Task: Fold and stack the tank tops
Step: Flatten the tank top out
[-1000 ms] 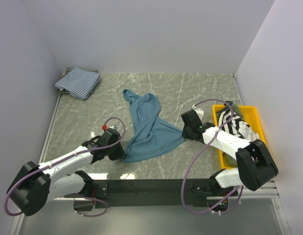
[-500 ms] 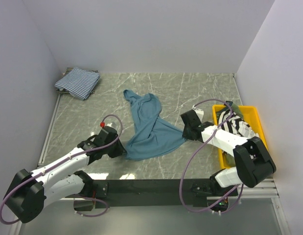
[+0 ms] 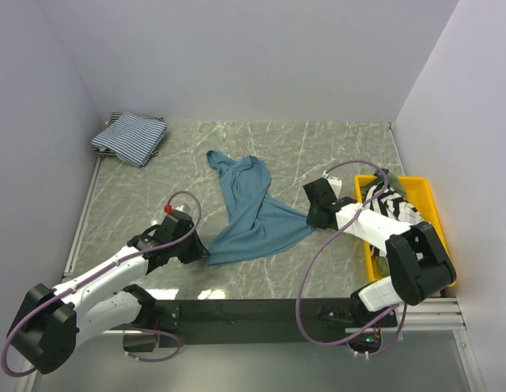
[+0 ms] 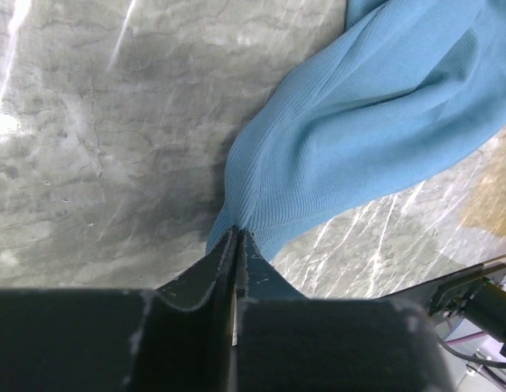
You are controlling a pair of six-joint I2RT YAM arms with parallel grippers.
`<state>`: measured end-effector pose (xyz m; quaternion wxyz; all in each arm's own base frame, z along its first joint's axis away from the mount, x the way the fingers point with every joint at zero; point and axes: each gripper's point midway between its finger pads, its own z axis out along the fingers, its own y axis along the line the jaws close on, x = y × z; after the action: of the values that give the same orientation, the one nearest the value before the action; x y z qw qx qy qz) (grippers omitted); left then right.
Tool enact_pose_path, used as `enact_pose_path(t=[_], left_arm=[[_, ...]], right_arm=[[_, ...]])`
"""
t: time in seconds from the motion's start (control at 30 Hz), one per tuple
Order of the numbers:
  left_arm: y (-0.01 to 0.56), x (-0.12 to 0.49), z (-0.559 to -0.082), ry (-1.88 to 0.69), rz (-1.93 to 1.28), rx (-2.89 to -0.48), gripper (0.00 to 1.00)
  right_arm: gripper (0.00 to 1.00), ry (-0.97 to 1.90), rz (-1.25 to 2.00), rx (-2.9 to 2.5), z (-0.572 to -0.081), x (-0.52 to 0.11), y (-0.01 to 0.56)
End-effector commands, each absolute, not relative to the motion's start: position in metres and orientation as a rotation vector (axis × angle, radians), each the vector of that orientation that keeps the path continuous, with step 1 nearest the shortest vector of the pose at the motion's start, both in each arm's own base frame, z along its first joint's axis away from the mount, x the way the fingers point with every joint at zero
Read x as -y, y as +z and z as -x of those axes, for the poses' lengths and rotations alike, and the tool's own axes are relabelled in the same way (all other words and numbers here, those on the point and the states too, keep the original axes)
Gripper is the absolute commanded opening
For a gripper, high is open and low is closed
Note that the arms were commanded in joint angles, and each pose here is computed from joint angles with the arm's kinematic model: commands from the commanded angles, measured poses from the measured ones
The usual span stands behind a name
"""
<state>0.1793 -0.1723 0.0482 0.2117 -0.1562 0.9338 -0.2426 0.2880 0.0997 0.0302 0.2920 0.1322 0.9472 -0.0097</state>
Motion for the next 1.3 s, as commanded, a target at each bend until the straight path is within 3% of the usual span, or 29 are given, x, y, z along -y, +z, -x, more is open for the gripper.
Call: enact_pose_path(t=[0.0, 0.1, 0.33, 0.57, 1.1, 1.27], left_arm=[[0.053, 0.177, -0.182, -0.715, 0.409, -2.577, 0.02], [0.060, 0.177, -0.185, -0.726, 0.420, -2.553, 0.01], [0.075, 0.151, -0.193, -0.602, 0.604, -2.466, 0.01], [0.102, 0.117, -0.202, -0.491, 0.749, -2.326, 0.01], [0.120, 0.109, -0.208, -0.497, 0.822, -2.274, 0.01], [0.121, 0.112, -0.209, -0.520, 0.811, -2.274, 0.01]], right_arm=[[0.00, -0.045, -0.347, -2.482, -0.301, -0.097, 0.047], [0.02, -0.042, -0.345, -2.475, -0.303, -0.097, 0.051], [0.33, 0.228, -0.195, -2.468, -0.286, -0.142, 0.072], [0.48, 0.206, -0.212, -2.484, -0.257, -0.159, 0.058], [0.41, 0.221, -0.515, -2.484, -0.234, -0.129, 0.034], [0.28, 0.268, -0.515, -2.526, -0.230, -0.138, 0.020]])
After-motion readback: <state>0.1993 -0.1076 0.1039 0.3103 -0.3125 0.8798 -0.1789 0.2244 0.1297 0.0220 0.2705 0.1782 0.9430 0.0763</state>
